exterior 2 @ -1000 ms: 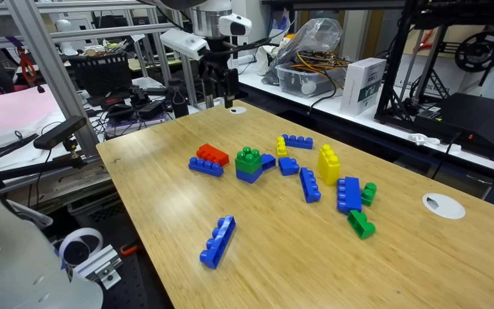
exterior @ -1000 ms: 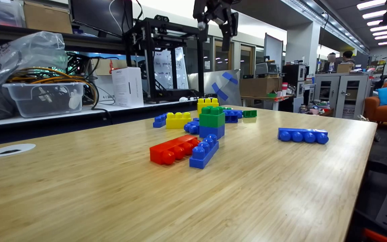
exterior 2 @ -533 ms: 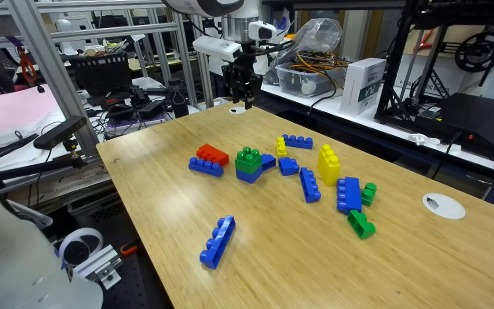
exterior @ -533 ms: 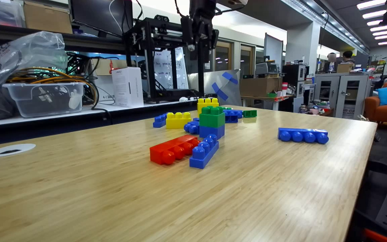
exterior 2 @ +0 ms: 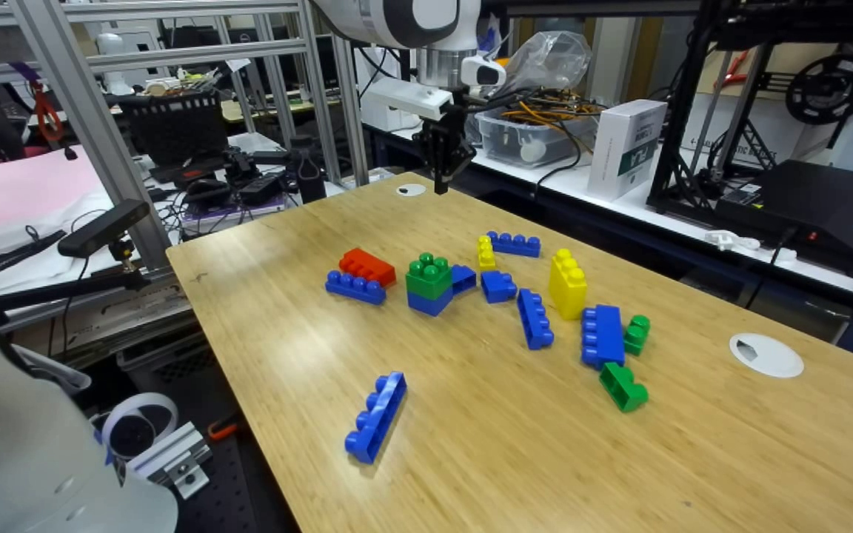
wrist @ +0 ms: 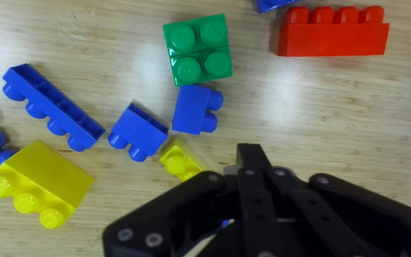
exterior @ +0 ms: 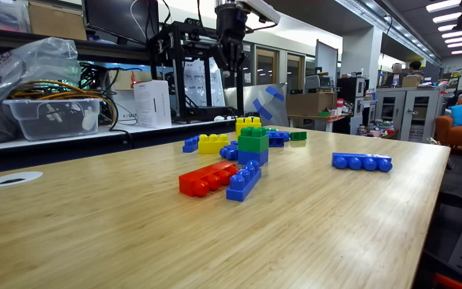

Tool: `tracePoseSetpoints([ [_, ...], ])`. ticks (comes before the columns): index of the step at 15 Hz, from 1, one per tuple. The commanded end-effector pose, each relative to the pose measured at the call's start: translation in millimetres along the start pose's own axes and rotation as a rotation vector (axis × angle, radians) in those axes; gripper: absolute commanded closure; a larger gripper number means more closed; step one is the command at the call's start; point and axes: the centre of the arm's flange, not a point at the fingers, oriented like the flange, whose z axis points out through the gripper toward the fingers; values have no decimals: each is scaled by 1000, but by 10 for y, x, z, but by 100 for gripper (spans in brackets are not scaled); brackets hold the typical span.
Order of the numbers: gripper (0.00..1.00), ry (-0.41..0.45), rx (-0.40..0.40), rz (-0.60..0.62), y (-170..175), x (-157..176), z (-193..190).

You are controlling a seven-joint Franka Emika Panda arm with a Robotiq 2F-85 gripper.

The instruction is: Move the blue and green object, then pick up the blue object and put it on the blue and green object

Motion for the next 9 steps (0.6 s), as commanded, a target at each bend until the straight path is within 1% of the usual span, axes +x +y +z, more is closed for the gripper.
tracePoseSetpoints([
  [1, 100, -42, -4, -32, 112, 168, 88],
  [9, 100, -100, 0, -83, 338, 241, 589],
])
